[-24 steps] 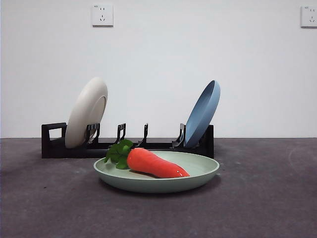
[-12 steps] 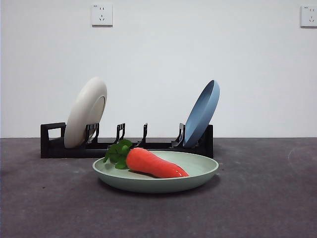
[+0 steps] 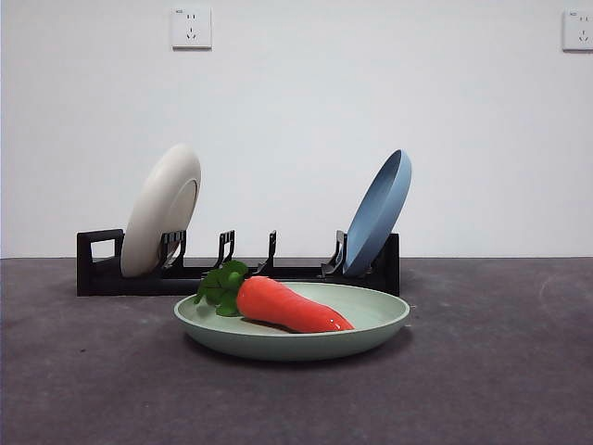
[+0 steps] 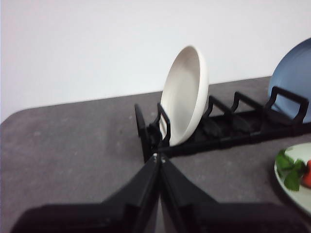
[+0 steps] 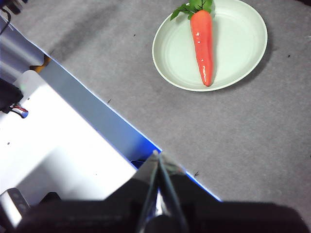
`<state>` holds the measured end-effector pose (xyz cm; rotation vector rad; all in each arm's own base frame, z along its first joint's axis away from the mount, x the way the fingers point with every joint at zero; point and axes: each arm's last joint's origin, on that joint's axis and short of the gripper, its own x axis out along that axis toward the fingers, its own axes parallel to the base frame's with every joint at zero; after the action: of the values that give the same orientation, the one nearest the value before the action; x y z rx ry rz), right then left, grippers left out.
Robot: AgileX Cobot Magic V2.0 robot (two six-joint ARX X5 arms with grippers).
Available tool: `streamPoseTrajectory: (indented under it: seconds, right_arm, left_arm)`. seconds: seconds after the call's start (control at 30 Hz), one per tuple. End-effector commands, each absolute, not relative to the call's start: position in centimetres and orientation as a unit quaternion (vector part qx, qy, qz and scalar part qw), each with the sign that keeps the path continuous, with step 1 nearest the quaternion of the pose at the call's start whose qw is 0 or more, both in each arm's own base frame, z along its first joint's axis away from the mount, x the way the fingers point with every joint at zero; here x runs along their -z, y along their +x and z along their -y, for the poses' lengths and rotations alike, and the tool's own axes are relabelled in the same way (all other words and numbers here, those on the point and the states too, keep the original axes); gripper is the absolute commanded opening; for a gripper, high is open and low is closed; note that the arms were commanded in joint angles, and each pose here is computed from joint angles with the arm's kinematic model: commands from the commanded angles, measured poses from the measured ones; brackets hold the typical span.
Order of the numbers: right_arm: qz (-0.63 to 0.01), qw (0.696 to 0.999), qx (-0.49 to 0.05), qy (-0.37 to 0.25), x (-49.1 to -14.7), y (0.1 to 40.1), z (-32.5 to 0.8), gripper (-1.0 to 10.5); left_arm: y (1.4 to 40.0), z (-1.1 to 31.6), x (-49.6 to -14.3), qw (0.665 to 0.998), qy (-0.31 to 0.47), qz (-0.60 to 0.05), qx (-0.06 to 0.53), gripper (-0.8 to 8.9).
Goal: Take the green plate from the plate rack,put the plate on the table,take the carrot from the table,put the carrot in the plate
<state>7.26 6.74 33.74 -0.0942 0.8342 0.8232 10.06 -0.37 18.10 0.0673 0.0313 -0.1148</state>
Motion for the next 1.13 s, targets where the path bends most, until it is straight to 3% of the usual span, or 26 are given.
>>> streamPoseTrajectory:
  seconds: [0.03,0.63,1.13]
  right_arm:
    - [-0.395,0.833,-0.386,-0.042,-33.6,7.3,-6.8,0.0]
    - [-0.395,0.833,-0.386,-0.042,-33.6,7.3,-6.8,0.0]
    - [-0.395,0.833,-0.386,-0.042,-33.6,7.3,-6.8,0.0]
  left_arm:
    - [9.9,0.2,-17.4,0.998,0.038,-0.025,0.052,-0.03]
    - [9.8,0.1,-14.4,0.993,0.011,-0.108,0.055,-0.03]
    - [9.8,0.1,-14.4,0.993,0.012,-0.107,0.056,-0.03]
